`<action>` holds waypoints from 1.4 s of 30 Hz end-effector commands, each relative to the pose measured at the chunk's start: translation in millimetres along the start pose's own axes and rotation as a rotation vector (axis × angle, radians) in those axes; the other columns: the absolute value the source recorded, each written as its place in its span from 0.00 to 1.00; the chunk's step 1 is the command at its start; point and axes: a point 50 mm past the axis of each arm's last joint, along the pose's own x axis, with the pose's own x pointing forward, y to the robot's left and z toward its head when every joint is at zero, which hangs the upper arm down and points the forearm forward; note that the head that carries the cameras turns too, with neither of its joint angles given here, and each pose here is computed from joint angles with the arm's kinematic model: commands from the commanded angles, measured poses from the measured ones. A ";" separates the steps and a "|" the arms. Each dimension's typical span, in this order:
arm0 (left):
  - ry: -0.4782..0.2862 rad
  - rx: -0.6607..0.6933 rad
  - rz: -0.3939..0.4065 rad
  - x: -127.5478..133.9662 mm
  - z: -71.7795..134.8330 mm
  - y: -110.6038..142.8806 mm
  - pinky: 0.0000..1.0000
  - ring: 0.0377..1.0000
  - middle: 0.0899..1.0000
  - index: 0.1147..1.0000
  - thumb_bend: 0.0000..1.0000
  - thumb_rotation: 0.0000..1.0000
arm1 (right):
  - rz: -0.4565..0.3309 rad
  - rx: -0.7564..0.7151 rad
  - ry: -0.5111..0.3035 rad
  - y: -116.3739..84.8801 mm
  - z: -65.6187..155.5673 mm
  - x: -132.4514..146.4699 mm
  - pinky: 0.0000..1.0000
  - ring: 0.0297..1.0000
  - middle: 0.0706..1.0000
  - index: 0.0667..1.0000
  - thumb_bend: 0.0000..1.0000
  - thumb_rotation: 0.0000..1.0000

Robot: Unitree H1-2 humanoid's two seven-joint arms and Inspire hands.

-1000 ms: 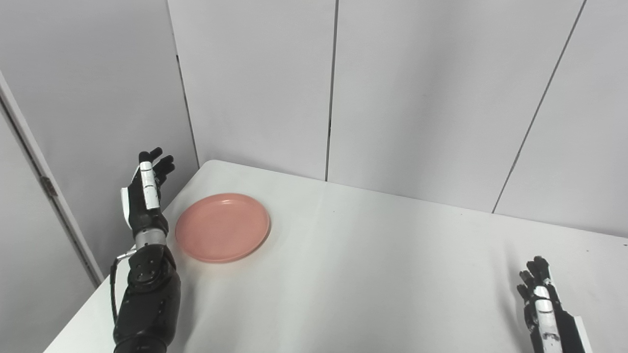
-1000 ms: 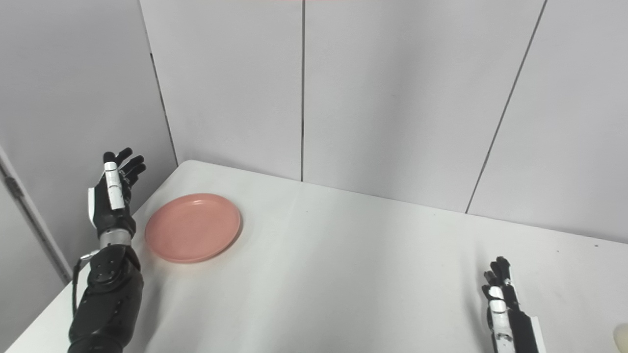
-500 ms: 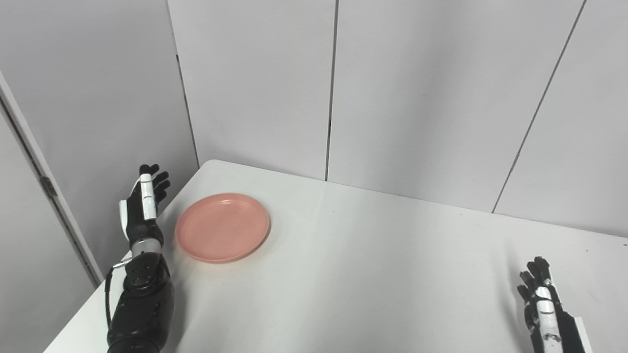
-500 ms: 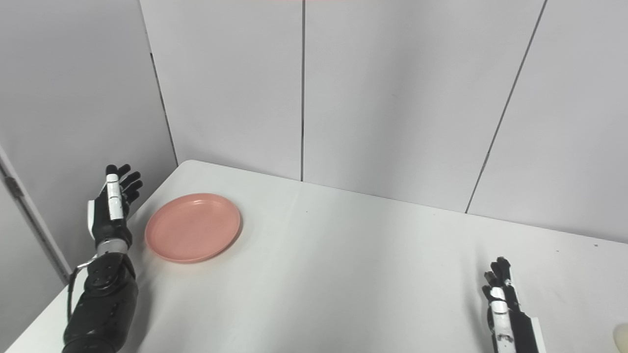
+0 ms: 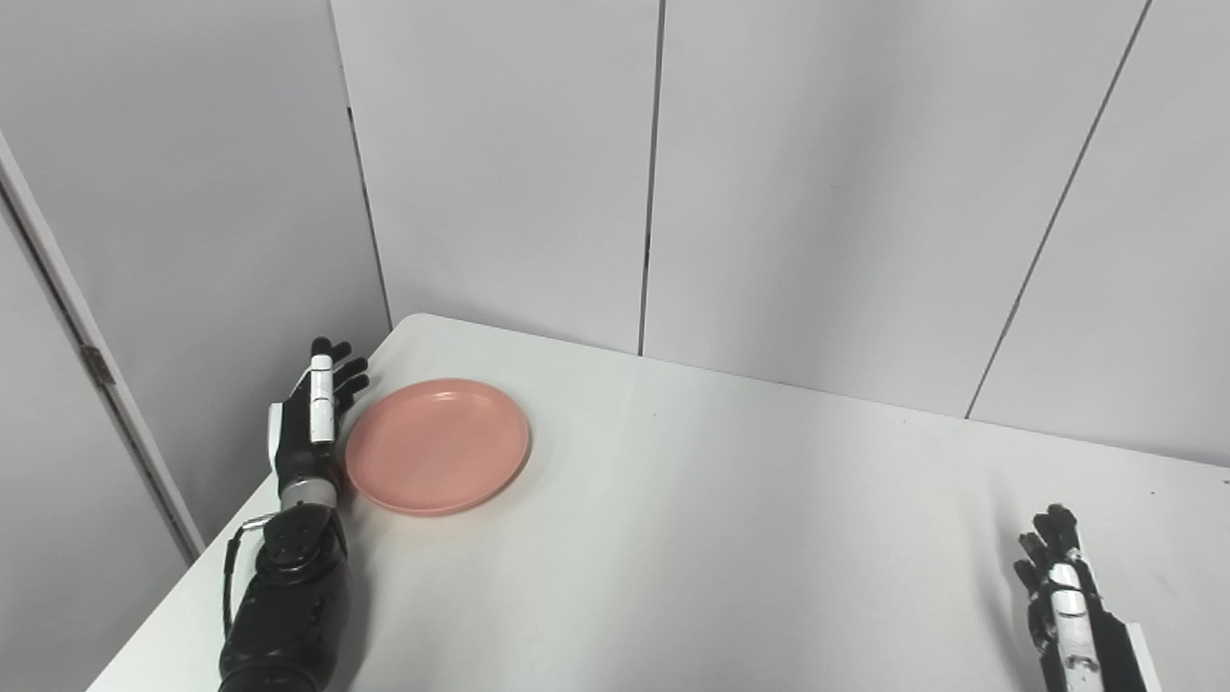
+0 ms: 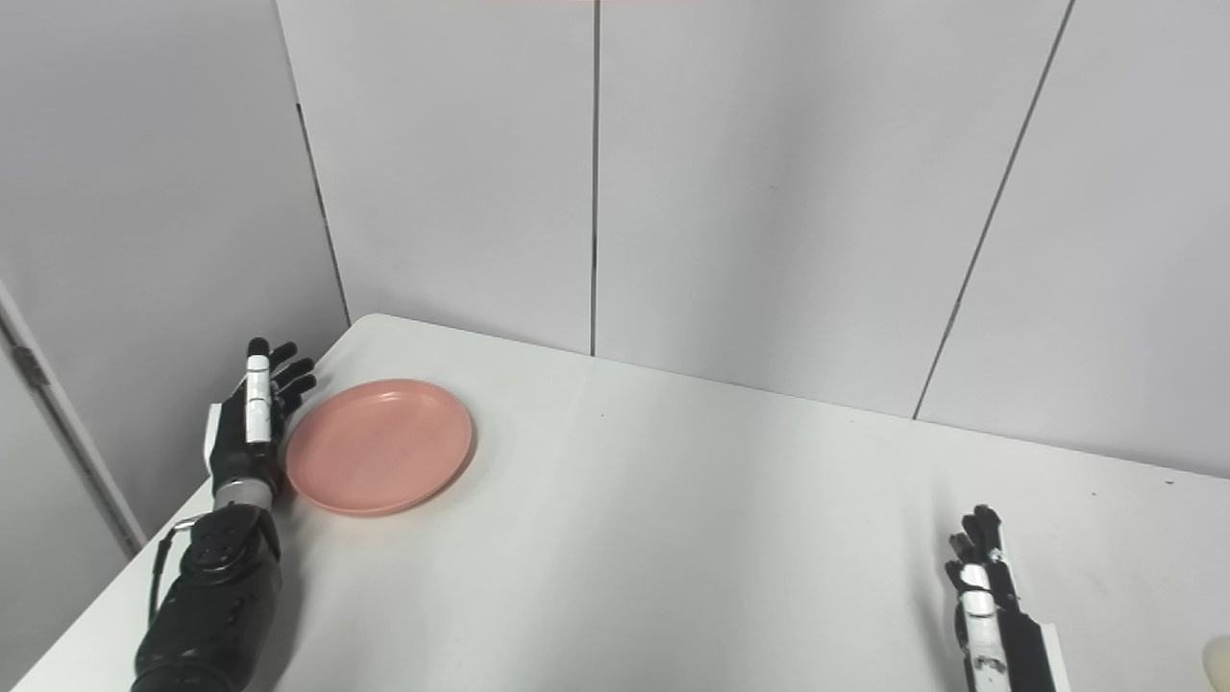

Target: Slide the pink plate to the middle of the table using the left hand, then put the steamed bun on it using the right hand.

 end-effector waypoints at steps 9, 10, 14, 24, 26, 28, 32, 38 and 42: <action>0.017 -0.072 -0.144 8.0 15.4 -26.2 0.81 0.77 0.75 0.74 0.83 1.00 | -0.007 0.011 -0.042 0.3 6.7 -0.8 1.00 1.00 1.00 1.00 0.37 0.92; 0.021 -0.084 -0.154 7.5 15.0 -28.3 0.81 0.77 0.75 0.75 0.83 1.00 | -0.009 0.013 -0.041 0.4 7.1 -0.8 1.00 1.00 1.00 1.00 0.37 0.91; 0.034 -0.136 -0.203 1.8 13.4 -43.0 0.80 0.77 0.75 0.74 0.82 1.00 | -0.003 -0.003 -0.038 0.2 8.2 -0.5 1.00 1.00 1.00 1.00 0.35 0.94; 0.026 -0.231 -0.304 -21.0 7.9 -96.2 0.78 0.77 0.76 0.74 0.82 1.00 | 0.001 0.007 -0.041 1.7 12.4 -1.6 1.00 1.00 1.00 1.00 0.34 0.94; 0.027 -0.244 -0.320 -25.7 6.8 -104.4 0.79 0.78 0.76 0.75 0.82 1.00 | -0.001 0.003 -0.038 2.1 12.7 -1.5 1.00 1.00 1.00 1.00 0.33 0.94; 0.026 -0.250 -0.334 -30.9 4.4 -112.5 0.78 0.78 0.76 0.76 0.83 1.00 | -0.004 0.001 -0.034 2.4 13.1 -1.6 1.00 1.00 1.00 1.00 0.33 0.94; 0.018 -0.256 -0.354 -44.6 -5.8 -132.8 0.79 0.78 0.76 0.75 0.81 1.00 | -0.011 -0.003 -0.034 3.7 13.6 -0.6 1.00 1.00 1.00 1.00 0.33 0.92; 0.006 -0.255 -0.386 -63.4 -18.3 -156.5 0.81 0.79 0.78 0.77 0.80 1.00 | -0.021 -0.004 -0.046 6.9 14.2 1.2 1.00 1.00 1.00 1.00 0.32 0.93; 0.020 -0.242 -0.429 -78.0 -23.2 -168.7 0.83 0.81 0.79 0.78 0.80 1.00 | -0.019 -0.003 -0.029 9.2 15.1 2.9 1.00 1.00 1.00 1.00 0.31 0.96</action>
